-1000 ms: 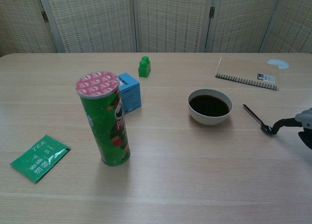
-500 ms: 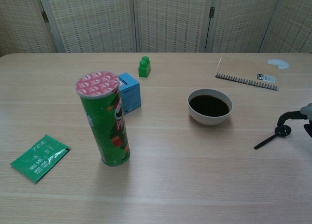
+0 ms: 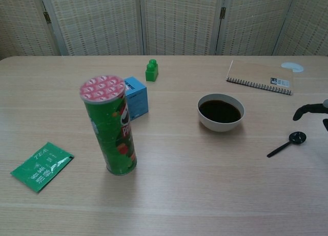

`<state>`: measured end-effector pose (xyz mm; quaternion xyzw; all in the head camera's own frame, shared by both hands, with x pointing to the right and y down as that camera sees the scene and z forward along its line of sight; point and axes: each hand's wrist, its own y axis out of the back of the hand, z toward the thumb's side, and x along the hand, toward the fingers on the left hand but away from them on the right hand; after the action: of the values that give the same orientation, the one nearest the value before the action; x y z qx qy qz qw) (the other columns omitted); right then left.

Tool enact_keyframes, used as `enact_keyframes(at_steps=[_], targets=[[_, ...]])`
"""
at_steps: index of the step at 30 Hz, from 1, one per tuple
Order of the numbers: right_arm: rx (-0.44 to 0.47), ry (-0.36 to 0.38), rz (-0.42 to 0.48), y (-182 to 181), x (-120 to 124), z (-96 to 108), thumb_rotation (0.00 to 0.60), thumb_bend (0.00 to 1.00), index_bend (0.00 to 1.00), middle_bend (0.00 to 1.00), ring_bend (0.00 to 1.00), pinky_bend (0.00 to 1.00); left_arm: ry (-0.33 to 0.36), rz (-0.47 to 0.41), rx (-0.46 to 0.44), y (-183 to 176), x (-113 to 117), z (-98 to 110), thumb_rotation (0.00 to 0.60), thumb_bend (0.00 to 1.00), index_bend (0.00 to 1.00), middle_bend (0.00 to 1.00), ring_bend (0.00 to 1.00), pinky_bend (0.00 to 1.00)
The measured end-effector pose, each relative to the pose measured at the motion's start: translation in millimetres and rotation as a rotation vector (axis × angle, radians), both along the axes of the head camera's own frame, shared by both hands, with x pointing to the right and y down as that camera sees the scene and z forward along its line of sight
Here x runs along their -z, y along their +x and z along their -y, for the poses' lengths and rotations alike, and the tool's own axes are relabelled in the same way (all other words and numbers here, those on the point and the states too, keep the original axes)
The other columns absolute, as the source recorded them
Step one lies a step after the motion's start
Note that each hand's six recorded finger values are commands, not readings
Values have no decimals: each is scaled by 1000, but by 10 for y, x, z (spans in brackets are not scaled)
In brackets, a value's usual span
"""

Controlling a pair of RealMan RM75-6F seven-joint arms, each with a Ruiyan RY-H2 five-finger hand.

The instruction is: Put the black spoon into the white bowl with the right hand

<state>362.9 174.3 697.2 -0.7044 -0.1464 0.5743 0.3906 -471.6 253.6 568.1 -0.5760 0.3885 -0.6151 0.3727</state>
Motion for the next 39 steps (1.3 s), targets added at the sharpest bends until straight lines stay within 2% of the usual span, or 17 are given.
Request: enact_keyframes(at_steps=[1,4,6,8,9,10,12,14,17,24,28,31,32,36,39], targets=[[-15,34,13,2,57,29,600,248,279,799,849,890,1,-1,0,2,1,3,600,203,239,214,154,163],[-75,124,55,19,232,92,600,247,279,617,611,644,1,-6,-2,15,-5,1,600,202,238,214,154,163],[-122,161,83,39,333,102,600,231,279,444,421,417,-1,-10,-4,27,-13,-1,600,202,238,214,154,163],[-167,172,104,63,400,90,600,209,249,307,266,231,-1,-12,-7,35,-17,0,600,203,238,214,154,163],[-180,168,108,75,410,82,600,186,204,236,186,143,-1,-13,-8,40,-17,2,600,203,239,214,154,163],[-191,162,109,84,412,73,600,161,178,206,150,104,1,-14,-9,42,-16,3,600,203,239,214,154,163],[-217,137,113,89,402,49,600,46,137,148,70,17,2,-15,-9,43,-11,4,600,202,239,214,154,163],[-243,105,126,68,393,18,600,3,135,136,44,0,3,-15,-9,42,-6,3,600,203,239,214,154,163],[-255,87,125,63,391,6,588,0,135,148,40,0,3,-13,-6,28,1,-5,600,203,239,214,154,163],[-248,62,154,-11,376,-15,452,0,135,164,41,0,1,-10,3,1,8,-30,600,203,239,214,154,163],[-222,46,142,-39,365,-36,433,0,135,167,42,0,0,-9,3,-4,12,-31,600,203,239,214,154,163],[-175,63,114,-69,373,-31,439,0,135,227,102,27,0,-9,4,-10,12,-31,600,202,238,214,154,163],[-154,73,107,-88,379,-28,448,0,135,258,149,60,-1,-9,4,-11,12,-32,600,203,238,214,154,163],[-58,108,108,-220,407,-39,573,3,150,350,314,226,-1,-12,3,-12,12,-30,600,203,239,214,154,163],[33,134,94,-312,418,-56,600,7,190,443,451,381,-1,-11,5,-21,15,-35,600,203,239,214,154,163]])
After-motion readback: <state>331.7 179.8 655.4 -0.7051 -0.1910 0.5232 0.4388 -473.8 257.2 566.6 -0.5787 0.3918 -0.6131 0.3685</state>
